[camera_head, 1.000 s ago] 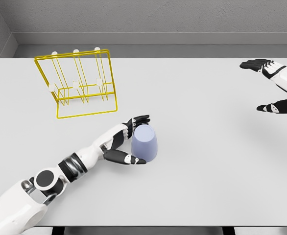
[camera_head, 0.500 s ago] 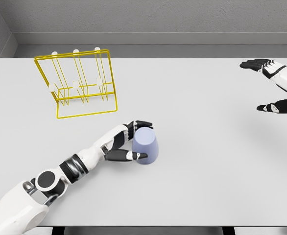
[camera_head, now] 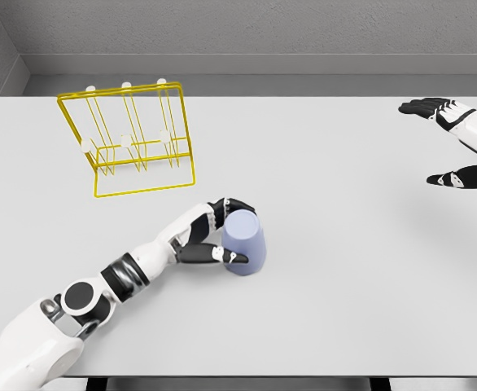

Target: Place the cup on the cup holder with both arms

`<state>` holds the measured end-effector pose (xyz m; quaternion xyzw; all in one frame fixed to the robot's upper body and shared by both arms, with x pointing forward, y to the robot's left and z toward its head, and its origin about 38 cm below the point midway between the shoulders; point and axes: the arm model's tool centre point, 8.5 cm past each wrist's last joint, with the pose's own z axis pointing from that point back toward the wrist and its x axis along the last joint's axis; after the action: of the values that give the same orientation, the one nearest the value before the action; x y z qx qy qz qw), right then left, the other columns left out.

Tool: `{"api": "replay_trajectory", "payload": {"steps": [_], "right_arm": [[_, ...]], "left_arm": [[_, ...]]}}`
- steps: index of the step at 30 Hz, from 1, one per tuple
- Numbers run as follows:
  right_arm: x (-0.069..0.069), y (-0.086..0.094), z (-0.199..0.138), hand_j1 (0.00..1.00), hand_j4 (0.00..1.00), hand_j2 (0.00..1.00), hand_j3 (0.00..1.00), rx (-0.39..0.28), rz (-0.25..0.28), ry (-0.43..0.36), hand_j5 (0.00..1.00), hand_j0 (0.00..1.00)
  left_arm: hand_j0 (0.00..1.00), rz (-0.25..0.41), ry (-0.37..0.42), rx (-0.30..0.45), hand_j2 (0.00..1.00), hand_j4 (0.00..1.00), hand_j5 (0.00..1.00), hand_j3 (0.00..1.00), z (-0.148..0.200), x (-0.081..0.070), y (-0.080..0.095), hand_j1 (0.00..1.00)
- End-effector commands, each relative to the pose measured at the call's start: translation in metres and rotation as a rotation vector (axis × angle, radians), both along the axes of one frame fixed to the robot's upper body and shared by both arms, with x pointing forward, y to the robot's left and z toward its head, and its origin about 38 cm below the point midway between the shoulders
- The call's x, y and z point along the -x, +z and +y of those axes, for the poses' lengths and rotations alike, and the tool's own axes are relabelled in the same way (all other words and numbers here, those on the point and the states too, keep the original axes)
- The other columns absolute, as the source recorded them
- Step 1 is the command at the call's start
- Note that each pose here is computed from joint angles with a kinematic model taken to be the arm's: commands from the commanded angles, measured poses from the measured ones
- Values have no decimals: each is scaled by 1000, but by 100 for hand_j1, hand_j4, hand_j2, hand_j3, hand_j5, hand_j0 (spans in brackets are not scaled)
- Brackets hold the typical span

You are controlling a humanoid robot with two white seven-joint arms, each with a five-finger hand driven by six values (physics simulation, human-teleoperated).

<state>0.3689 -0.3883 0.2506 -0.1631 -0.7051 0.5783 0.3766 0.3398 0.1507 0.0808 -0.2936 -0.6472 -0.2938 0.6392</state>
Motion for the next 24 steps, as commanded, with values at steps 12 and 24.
{"api": "replay_trajectory", "payload": {"steps": [12,24], "right_arm": [[0,1,0,100,100,100,100,-7,-1,2,100,100],[1,2,2,100,100,100,100,-7,-5,5,100,100]], "left_arm": [[58,-55,6,4,58,58,58,58,20,-2,28,58],[58,-120,47,-25,58,58,58,58,53,-11,55,58]]}}
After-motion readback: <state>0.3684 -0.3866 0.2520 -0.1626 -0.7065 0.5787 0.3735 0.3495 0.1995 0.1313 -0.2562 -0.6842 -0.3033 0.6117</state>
